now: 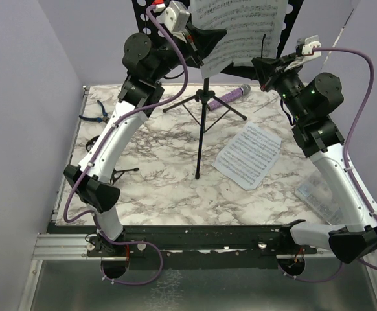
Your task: Set up the instrument practice props
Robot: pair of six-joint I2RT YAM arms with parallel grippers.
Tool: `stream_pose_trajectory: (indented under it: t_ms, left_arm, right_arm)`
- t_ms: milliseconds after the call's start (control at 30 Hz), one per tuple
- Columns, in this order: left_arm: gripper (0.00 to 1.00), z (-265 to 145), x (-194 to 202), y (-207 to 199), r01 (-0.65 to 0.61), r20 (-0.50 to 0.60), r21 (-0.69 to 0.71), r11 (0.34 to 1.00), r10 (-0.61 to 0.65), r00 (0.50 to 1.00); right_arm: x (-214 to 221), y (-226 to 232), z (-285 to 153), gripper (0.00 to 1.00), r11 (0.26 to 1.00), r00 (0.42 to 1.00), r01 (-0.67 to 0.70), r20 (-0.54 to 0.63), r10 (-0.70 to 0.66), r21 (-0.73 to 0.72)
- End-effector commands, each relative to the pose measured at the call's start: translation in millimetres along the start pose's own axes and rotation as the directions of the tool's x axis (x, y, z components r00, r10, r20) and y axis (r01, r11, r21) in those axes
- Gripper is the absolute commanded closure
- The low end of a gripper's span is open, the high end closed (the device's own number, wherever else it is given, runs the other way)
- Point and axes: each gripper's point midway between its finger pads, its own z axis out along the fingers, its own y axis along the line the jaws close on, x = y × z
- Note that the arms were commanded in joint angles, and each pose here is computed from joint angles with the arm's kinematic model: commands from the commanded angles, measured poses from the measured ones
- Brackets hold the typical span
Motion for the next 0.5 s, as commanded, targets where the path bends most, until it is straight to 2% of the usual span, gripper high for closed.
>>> stream_pose_trajectory:
  t_ms: [0,400,467]
  left_arm:
    - [1.00,6.6,2.8,-23.6,-0.052,0.007,0.146,0.988,0.051,0.999]
    - [1.00,14.5,8.6,-27.4,-0.053,0.005,0.188,0.981,0.053,0.999]
    - [0.95,14.5,9.5,-24.9,-0.056,0.001,0.175,0.983,0.056,0.998]
  right_arm:
    - [-14.3,15.4,1.9,1.00,0.996,0.999,0.034,0.037,-0.031,-0.087]
    - [-12.7,24.1,6.8,1.00,0.991,1.000,0.016,0.021,-0.013,-0.136]
    - [-12.4,23.9,8.1,1.00,0.991,1.000,0.010,0.018,-0.007,-0.134]
